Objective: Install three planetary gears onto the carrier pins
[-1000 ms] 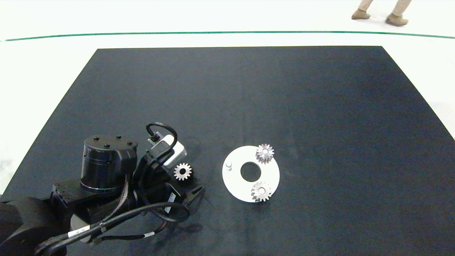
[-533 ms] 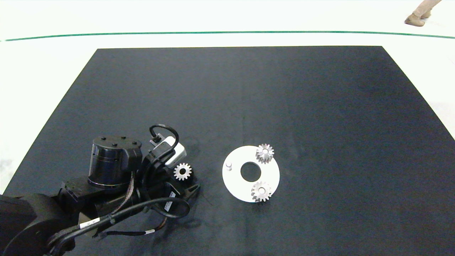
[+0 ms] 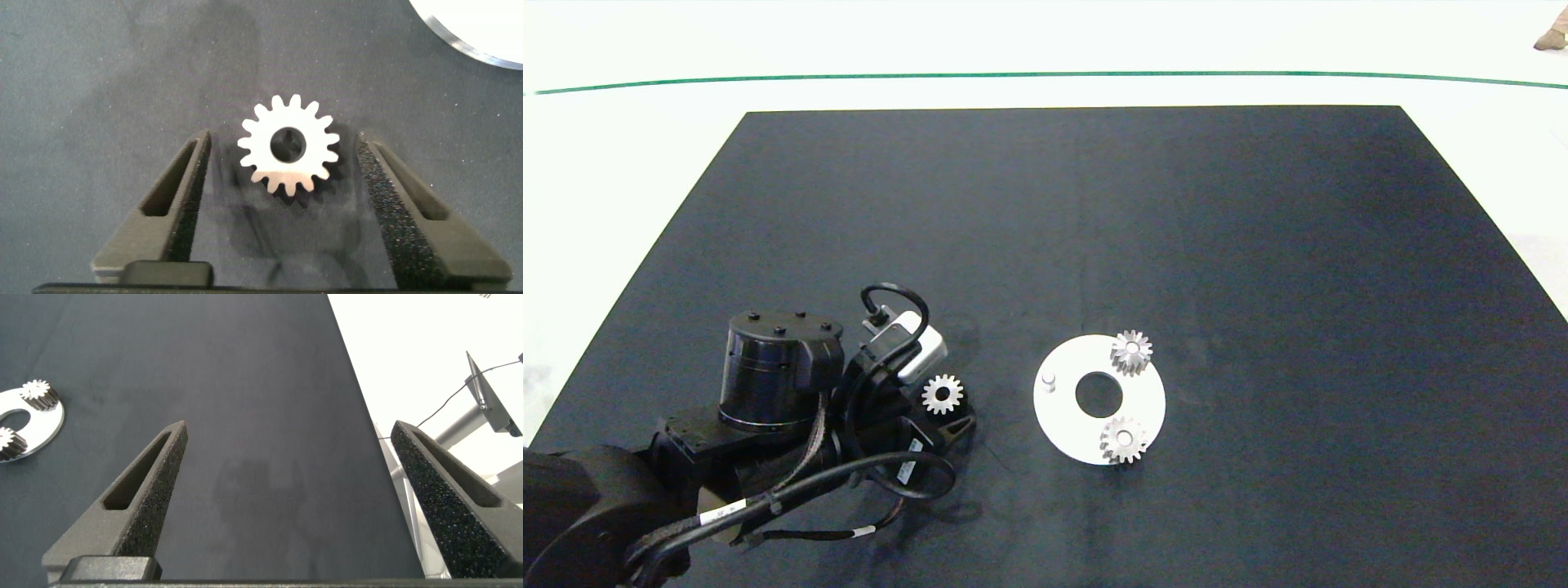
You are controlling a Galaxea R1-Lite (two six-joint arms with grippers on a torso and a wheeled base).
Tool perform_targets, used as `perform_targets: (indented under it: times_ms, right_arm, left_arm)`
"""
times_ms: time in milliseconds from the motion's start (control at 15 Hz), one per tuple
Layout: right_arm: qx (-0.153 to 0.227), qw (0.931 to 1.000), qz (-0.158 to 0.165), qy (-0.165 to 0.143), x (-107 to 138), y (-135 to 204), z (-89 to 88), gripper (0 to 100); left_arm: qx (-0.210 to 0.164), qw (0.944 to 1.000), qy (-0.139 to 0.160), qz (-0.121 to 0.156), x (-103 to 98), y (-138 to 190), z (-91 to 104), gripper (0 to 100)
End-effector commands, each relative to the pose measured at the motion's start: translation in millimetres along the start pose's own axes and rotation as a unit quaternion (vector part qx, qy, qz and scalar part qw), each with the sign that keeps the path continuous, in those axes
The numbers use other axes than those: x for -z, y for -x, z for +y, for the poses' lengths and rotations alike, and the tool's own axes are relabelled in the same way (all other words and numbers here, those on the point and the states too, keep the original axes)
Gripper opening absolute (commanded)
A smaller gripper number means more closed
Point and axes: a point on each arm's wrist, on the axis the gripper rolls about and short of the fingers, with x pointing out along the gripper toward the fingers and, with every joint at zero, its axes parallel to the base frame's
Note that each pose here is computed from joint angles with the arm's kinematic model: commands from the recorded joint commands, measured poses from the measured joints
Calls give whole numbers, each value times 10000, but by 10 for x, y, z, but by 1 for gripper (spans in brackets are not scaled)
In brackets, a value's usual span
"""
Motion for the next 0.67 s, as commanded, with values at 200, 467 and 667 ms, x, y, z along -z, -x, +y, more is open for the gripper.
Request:
perform_targets:
  times_ms: [200, 467, 667]
  right_arm:
    - [1, 10000, 21, 20, -1, -5, -1, 100]
    - [3, 10000, 0, 12, -9, 0, -2, 100]
    - [3, 10000, 7, 15, -15, -4, -1, 100]
  left_arm:
    - [-17, 10000, -7, -48, -13, 18, 3, 60]
    - [-3, 10000, 3, -29, -8, 7, -4, 53]
    - [-3, 10000, 3, -29, -9, 3, -4, 47]
